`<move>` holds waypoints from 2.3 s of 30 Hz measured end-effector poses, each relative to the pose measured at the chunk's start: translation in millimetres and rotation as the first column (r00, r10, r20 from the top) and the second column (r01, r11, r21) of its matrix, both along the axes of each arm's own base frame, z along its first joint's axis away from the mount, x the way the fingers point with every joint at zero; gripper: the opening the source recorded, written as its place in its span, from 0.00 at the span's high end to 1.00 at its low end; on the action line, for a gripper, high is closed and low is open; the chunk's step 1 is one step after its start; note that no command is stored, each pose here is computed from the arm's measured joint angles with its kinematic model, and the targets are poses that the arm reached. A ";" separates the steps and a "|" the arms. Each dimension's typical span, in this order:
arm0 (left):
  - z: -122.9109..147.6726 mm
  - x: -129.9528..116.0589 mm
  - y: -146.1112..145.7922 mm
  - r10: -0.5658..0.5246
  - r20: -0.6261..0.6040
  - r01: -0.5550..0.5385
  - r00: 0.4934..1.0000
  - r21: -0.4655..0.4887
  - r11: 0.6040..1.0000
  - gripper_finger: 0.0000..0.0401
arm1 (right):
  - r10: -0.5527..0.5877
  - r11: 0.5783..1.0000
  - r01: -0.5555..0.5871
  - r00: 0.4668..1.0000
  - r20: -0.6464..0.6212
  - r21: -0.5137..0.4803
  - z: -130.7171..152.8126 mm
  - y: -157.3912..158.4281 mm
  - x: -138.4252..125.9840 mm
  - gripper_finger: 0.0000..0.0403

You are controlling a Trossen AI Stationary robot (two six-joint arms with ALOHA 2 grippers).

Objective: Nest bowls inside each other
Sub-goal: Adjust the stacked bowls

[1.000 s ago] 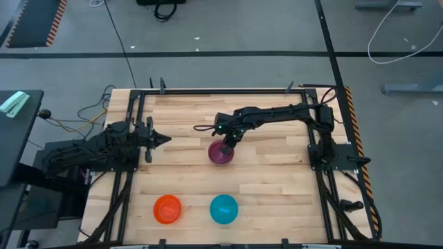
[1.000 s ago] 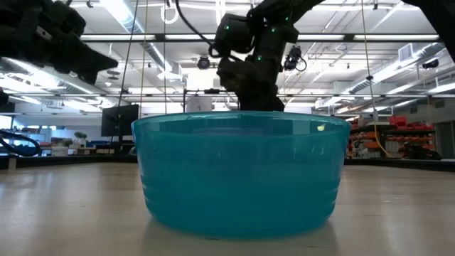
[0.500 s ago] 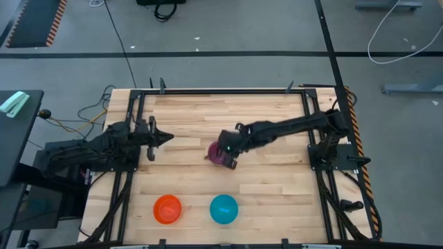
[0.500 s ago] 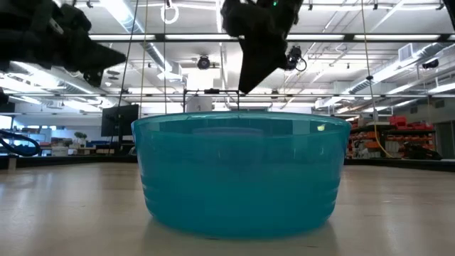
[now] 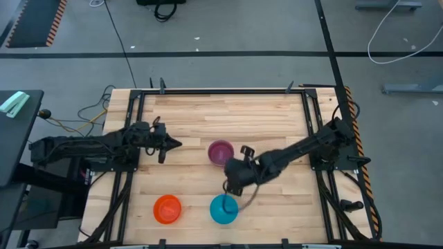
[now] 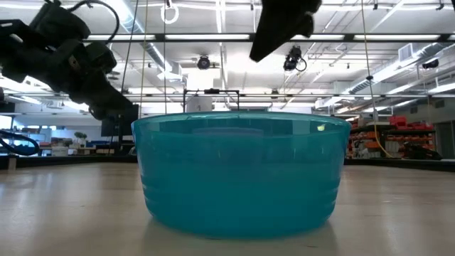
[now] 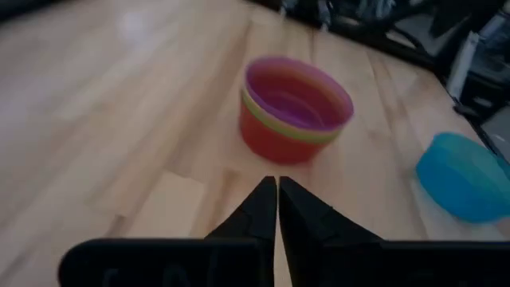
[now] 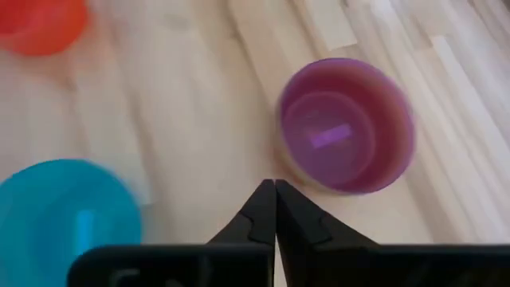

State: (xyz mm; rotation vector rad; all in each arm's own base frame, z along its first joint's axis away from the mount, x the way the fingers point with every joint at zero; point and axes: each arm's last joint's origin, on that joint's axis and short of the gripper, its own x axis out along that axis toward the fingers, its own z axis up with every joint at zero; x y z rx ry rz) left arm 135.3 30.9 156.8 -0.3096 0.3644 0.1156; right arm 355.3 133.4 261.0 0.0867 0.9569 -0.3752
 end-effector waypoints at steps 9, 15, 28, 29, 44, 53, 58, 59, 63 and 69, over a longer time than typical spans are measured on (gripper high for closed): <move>0.5 14.4 -2.5 -0.042 0.059 0.043 0.997 -0.023 0.999 0.98 | -0.066 0.997 0.067 0.997 0.046 -0.025 -21.2 36.7 -24.8 0.98; -7.2 24.6 3.0 0.025 0.040 -0.024 0.999 -0.026 0.999 0.97 | -0.112 0.994 0.111 0.992 0.066 0.014 -53.3 46.5 -38.8 0.98; 12.3 91.1 33.0 0.075 0.032 -0.074 0.997 -0.013 0.997 0.95 | -0.132 0.990 0.140 0.965 0.229 -0.019 -79.4 59.4 -52.3 0.99; 11.7 98.7 35.1 0.067 0.019 -0.067 0.998 -0.012 0.998 0.96 | -0.135 0.990 0.143 0.962 0.237 -0.018 -79.2 60.8 -53.0 0.99; -35.6 152.0 47.3 -0.089 -0.166 0.069 0.982 -0.118 0.991 0.98 | -0.107 0.992 0.121 0.940 0.323 -0.026 -77.3 91.9 -76.5 1.00; -39.5 157.5 25.3 -0.173 -0.176 0.152 0.969 -0.127 0.980 0.97 | -0.122 0.991 0.134 0.936 0.331 -0.015 -77.3 92.0 -76.8 1.00; -39.6 160.0 10.4 -0.213 -0.179 0.193 0.961 -0.120 0.974 0.97 | -0.122 0.991 0.134 0.936 0.331 -0.016 -77.3 92.0 -76.9 1.00; -39.6 160.3 8.6 -0.213 -0.180 0.194 0.960 -0.116 0.974 0.96 | -0.122 0.991 0.134 0.936 0.330 -0.016 -77.3 92.0 -76.9 1.00; -39.6 160.7 5.7 -0.210 -0.180 0.185 0.961 -0.144 0.972 0.93 | -0.128 0.991 0.129 0.945 0.302 0.018 -78.2 90.4 -75.2 1.00; -29.0 159.1 -0.7 -0.335 -0.122 0.303 0.934 -0.226 0.926 0.95 | -0.141 0.987 0.120 0.964 0.227 0.105 -79.4 86.2 -70.0 0.97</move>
